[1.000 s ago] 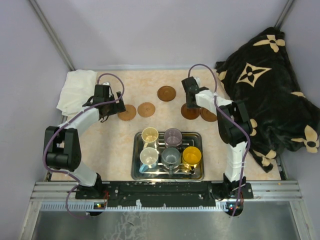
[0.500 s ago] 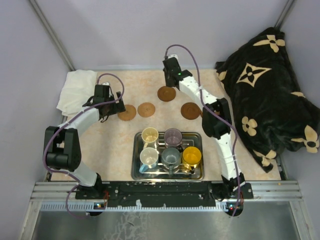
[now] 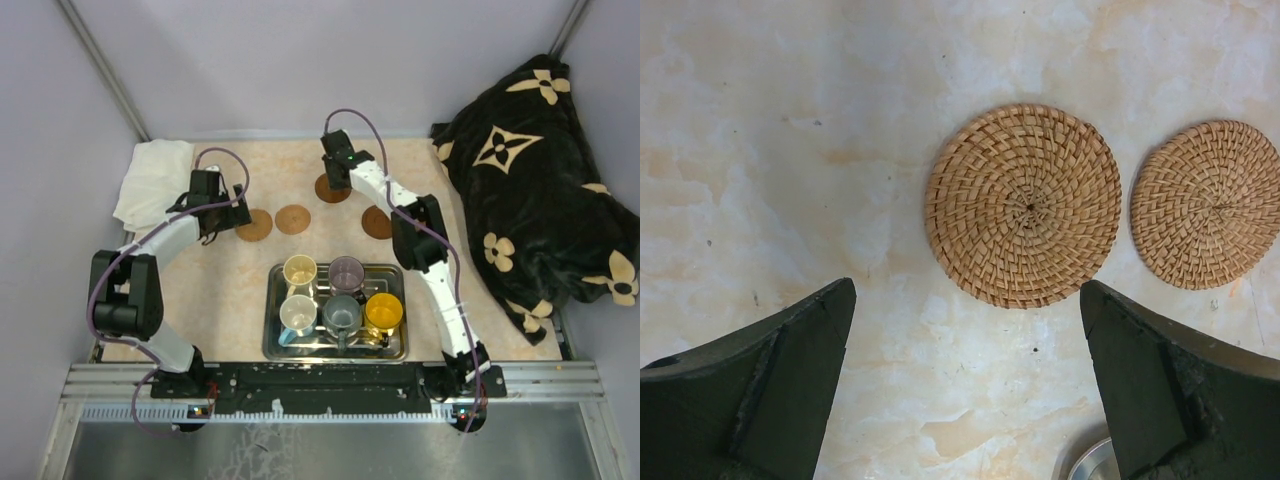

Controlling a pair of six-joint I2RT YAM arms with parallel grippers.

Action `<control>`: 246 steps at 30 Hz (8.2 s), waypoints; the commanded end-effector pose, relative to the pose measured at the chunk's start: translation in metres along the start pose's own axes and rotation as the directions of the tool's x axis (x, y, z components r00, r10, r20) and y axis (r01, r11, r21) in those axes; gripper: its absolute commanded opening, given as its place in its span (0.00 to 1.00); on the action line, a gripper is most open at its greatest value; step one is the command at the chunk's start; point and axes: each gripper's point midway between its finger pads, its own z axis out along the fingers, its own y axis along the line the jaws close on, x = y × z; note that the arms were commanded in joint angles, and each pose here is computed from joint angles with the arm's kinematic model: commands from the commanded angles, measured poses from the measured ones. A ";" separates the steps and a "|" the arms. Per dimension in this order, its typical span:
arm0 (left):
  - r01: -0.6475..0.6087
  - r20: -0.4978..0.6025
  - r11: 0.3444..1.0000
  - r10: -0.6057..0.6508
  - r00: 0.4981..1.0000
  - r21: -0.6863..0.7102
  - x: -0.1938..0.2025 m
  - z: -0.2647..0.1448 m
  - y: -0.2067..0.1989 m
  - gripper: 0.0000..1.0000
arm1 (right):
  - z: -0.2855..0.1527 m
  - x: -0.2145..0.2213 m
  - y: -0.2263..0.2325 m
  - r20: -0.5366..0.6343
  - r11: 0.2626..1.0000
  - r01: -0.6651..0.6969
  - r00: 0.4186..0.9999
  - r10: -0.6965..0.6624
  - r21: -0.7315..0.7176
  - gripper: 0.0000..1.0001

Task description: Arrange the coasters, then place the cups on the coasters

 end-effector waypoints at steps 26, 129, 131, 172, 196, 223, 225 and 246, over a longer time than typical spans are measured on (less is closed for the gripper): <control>-0.008 -0.007 1.000 0.008 1.000 0.015 0.000 0.009 -0.005 0.99 | 0.005 0.041 0.022 -0.039 0.994 0.072 0.996 -0.076 -0.086 0.29; 0.012 -0.017 0.999 -0.011 1.000 0.034 0.010 0.002 -0.006 0.99 | -0.097 -0.001 0.016 0.107 0.995 0.040 0.993 -0.049 0.086 0.31; 0.011 -0.018 0.999 -0.011 1.000 0.034 0.010 0.002 -0.006 0.99 | -0.102 0.000 0.000 0.109 0.995 0.004 0.994 -0.015 0.102 0.31; 0.011 -0.028 0.998 -0.009 1.000 0.065 0.009 0.004 -0.013 0.99 | -0.171 0.155 -0.166 0.004 0.875 -0.316 0.941 0.338 0.368 0.44; 0.011 -0.038 0.998 -0.009 0.999 0.059 0.013 0.007 -0.012 1.00 | -0.139 0.199 -0.149 -0.112 0.866 -0.351 0.904 0.413 0.357 0.64; 0.012 -0.050 0.998 -0.009 0.999 0.056 0.017 0.010 -0.011 0.99 | -0.119 0.204 -0.182 -0.102 0.791 -0.368 0.877 0.470 0.488 0.62; 0.011 -0.051 0.998 -0.008 0.999 0.056 0.017 0.010 -0.011 1.00 | -0.117 0.202 -0.184 -0.099 0.791 -0.369 0.877 0.470 0.489 0.62; 0.012 -0.050 0.999 -0.009 0.999 0.052 0.017 0.009 -0.011 0.99 | -0.123 0.192 -0.186 -0.079 0.786 -0.391 0.873 0.482 0.478 0.62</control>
